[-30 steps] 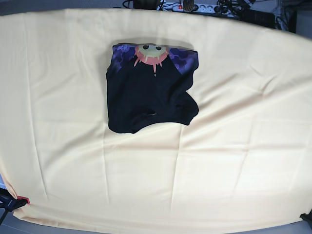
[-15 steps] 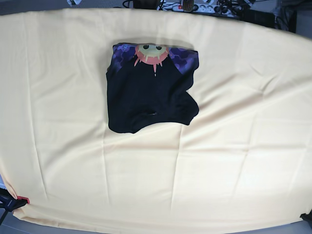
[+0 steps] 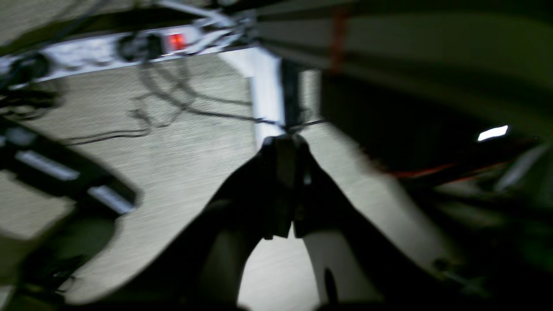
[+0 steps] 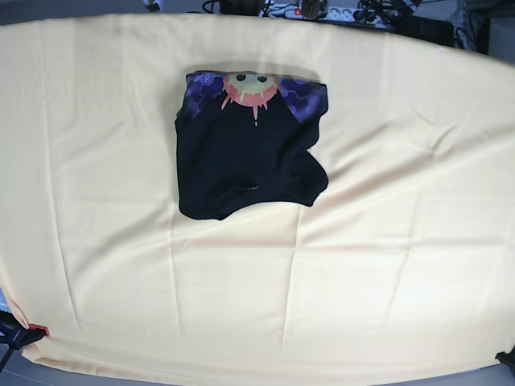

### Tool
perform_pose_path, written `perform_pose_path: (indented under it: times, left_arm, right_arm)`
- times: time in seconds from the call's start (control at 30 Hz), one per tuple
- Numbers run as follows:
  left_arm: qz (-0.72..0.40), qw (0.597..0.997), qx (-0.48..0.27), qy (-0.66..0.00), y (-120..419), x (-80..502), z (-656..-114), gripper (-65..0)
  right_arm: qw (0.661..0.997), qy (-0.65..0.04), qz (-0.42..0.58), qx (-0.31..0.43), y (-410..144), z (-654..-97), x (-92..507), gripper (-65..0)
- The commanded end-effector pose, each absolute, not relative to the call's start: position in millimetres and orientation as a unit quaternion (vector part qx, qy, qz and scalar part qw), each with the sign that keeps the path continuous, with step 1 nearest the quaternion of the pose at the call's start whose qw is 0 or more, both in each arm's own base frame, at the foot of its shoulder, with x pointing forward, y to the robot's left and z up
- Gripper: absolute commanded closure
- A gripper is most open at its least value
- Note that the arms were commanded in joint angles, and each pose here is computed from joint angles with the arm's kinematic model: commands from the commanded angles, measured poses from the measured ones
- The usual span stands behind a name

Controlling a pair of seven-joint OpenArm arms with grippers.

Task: Fold the T-shirt properly

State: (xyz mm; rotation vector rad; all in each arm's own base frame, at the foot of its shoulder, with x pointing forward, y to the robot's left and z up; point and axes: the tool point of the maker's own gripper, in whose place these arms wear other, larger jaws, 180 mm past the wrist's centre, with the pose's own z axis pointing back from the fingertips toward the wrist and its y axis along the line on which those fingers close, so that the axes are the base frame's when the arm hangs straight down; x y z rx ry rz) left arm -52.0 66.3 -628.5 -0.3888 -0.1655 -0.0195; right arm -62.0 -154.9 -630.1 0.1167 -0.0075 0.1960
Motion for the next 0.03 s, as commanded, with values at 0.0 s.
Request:
perform_pose_path:
  times: [0.0]
  left_arm:
    - [-0.001,0.976,-0.200,-0.085,59.0,-54.9,-626.5,0.0]
  right_arm:
    - [0.994,-0.008,0.100,0.054,-159.3,-629.0,-64.0,0.0]
